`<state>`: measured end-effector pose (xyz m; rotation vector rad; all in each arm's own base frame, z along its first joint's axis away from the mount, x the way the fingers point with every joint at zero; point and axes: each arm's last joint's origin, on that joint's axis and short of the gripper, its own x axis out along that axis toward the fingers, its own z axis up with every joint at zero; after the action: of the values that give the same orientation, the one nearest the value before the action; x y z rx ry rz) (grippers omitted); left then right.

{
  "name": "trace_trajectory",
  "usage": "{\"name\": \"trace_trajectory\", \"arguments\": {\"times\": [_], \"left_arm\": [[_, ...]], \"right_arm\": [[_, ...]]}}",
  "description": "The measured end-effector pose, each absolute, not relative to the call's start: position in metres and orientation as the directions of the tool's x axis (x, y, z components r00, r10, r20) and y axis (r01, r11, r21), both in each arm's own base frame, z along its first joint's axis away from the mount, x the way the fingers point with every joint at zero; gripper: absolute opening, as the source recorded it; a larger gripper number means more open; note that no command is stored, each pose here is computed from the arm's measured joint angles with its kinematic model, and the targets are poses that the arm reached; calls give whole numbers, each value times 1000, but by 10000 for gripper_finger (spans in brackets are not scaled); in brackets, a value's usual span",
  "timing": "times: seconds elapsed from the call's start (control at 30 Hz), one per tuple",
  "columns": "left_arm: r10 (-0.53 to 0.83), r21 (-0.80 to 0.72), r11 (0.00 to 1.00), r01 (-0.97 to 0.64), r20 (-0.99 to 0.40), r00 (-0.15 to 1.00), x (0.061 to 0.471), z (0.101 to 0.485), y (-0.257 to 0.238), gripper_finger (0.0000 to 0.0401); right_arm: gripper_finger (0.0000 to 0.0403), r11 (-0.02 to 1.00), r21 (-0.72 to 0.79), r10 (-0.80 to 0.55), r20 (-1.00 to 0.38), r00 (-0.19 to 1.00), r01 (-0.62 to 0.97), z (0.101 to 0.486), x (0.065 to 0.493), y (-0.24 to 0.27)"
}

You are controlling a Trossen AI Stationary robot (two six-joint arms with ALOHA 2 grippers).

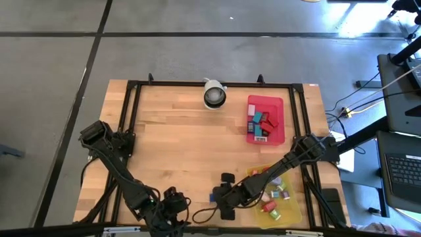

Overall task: Pick & Place Office items
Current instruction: Put the blue digital timer into the pink bin

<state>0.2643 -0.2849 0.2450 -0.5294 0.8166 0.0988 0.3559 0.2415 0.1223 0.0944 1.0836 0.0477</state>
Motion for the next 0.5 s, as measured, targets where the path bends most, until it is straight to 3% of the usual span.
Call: {"name": "trace_trajectory", "arguments": {"times": [0.23,0.4,0.5], "left_arm": [[-54,-388,869,-308,-692,720,266,246,-282,290],[18,-356,867,-349,-677,736,272,245,-273,290],[68,-342,858,-384,-665,744,280,245,-264,290]], "right_arm": [[153,993,109,118,-919,377,-45,162,340,226],[153,997,-68,-50,-890,453,-23,220,323,195],[157,995,-102,-85,-847,525,-2,257,311,178]]}}
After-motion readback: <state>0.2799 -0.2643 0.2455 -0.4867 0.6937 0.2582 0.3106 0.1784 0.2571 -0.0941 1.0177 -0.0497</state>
